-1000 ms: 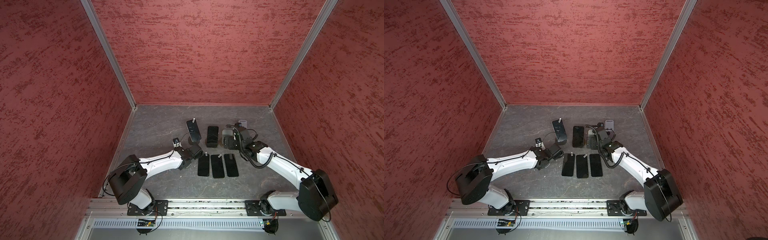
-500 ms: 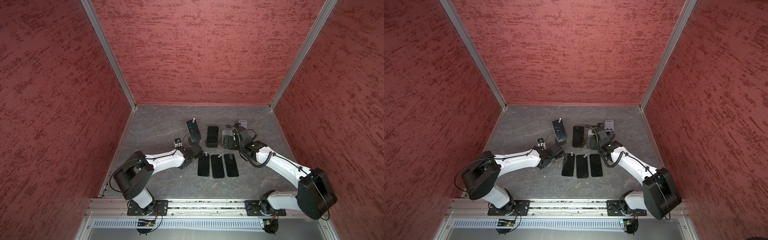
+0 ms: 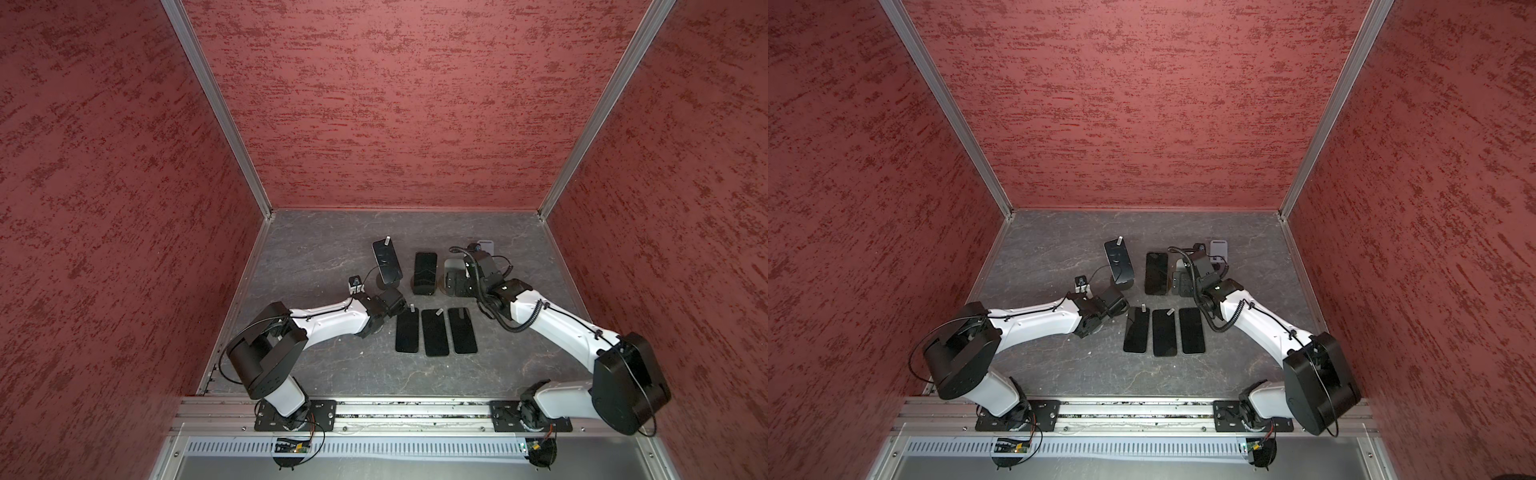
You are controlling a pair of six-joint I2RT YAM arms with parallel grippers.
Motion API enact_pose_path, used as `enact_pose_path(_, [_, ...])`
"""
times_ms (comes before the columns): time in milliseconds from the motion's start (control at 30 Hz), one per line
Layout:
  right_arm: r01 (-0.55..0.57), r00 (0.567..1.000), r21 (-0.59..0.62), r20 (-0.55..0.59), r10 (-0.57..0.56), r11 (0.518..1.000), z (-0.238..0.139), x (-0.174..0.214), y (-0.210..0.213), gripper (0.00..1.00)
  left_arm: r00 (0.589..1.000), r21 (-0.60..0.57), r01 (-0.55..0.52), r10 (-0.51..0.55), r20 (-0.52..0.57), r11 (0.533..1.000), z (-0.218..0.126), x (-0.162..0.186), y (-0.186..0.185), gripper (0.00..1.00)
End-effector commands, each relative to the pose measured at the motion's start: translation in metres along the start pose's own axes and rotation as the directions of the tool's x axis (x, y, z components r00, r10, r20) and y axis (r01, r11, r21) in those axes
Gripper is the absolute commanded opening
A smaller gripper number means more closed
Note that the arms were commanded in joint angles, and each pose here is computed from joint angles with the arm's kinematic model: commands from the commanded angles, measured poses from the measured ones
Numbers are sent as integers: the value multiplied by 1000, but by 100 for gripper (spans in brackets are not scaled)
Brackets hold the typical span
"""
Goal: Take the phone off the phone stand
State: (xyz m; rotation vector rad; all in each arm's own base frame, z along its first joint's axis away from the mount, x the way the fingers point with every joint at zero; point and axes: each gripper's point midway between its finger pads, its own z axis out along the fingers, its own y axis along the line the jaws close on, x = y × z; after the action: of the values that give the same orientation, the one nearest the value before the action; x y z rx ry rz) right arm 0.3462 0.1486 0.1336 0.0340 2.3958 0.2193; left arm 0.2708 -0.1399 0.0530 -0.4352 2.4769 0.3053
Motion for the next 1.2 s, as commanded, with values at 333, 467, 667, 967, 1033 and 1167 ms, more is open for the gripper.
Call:
enact_pose_path(333, [-13,999,-19,31,13,1000,-2,-19,6,99,996,66,20,-26,83,998,-15,-52,9,62])
enact_pose_path(467, [-11,1000,-21,28,12,1000,0,-18,7,99,995,95,23,-31,91,995,-13,-74,9,62])
enact_pose_path(667, [-5,1000,-14,30,6,1000,-1,-19,6,99,993,133,30,-44,108,991,-4,-105,1,62])
enact_pose_path(967, [-3,999,-4,45,3,1000,-11,-23,3,99,997,176,17,-28,66,984,29,-130,-23,62])
enact_pose_path(1033, [-5,999,-3,44,5,1000,-12,-23,3,99,998,186,16,-27,56,982,36,-133,-28,62])
enact_pose_path(1167, [-5,999,2,41,5,1000,-14,-22,1,99,999,196,17,-23,28,980,48,-131,-36,62])
